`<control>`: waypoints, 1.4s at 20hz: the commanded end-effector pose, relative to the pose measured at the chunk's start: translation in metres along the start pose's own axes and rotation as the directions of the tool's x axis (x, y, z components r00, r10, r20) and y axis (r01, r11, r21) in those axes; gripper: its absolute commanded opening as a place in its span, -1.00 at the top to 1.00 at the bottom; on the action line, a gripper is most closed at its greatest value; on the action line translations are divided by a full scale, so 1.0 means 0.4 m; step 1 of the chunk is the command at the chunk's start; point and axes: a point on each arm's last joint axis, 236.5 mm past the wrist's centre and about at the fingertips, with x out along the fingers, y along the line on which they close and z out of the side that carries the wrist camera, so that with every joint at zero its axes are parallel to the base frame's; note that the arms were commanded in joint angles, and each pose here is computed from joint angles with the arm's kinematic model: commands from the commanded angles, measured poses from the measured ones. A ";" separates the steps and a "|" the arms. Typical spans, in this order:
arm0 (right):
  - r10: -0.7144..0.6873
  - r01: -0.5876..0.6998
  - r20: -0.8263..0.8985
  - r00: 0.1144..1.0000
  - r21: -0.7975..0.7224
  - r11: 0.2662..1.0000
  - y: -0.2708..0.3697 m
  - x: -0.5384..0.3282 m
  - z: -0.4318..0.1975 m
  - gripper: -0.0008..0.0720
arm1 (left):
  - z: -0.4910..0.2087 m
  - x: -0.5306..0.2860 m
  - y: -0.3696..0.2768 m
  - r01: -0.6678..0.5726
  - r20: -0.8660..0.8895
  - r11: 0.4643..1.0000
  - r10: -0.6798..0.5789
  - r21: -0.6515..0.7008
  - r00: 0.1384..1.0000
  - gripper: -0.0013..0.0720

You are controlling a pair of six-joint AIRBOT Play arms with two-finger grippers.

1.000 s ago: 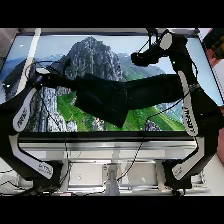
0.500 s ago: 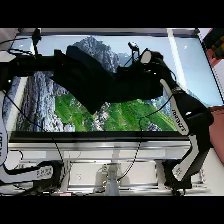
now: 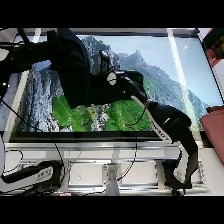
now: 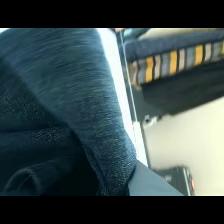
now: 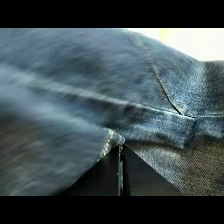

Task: Fold the clothes and pants, and hang the long-sleeved shirts on hangers.

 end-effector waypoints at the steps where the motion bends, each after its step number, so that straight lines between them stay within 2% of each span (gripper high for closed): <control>1: 0.089 -0.088 0.032 0.996 -0.021 0.996 0.137 0.031 -0.062 0.80 | 0.042 0.032 -0.024 -0.005 0.115 1.000 0.002 0.024 0.993 0.90; 3: 0.054 -0.055 -0.014 0.998 -0.076 0.996 0.124 0.033 -0.095 0.80 | 0.057 0.035 -0.001 -0.060 0.150 0.996 0.049 0.070 0.987 0.90; 5: -0.045 0.036 -0.064 0.997 -0.135 0.990 0.036 0.018 -0.091 0.80 | 0.032 0.039 0.060 -0.162 0.121 0.981 0.149 0.108 0.981 0.90; 8: -0.170 0.154 -0.146 0.975 -0.112 0.982 -0.123 -0.030 -0.064 0.80 | -0.025 0.049 0.162 -0.316 0.073 0.941 0.309 0.117 0.948 0.90; 10: -0.229 0.213 -0.192 0.954 -0.101 0.972 -0.201 -0.060 -0.057 0.79 | -0.054 0.060 0.202 -0.365 0.067 0.924 0.359 0.116 0.931 0.90; 15: -0.333 0.322 -0.109 0.937 -0.106 0.941 -0.323 -0.176 0.082 0.79 | -0.059 0.094 0.228 -0.364 0.122 0.930 0.357 0.043 0.926 0.90; 21: -0.443 0.444 0.050 0.895 -0.183 0.877 -0.400 -0.479 0.289 0.79 | -0.117 0.172 0.258 -0.347 0.077 0.935 0.352 -0.073 0.933 0.90; 24: -0.479 0.496 0.135 0.867 -0.152 0.855 -0.426 -0.634 0.367 0.79 | -0.219 0.268 0.217 -0.308 0.033 0.951 0.309 -0.037 0.951 0.90; 28: -0.518 0.540 0.191 0.834 -0.090 0.837 -0.460 -0.789 0.414 0.79 | -0.323 0.400 0.127 -0.211 0.112 0.977 0.206 0.033 0.972 0.90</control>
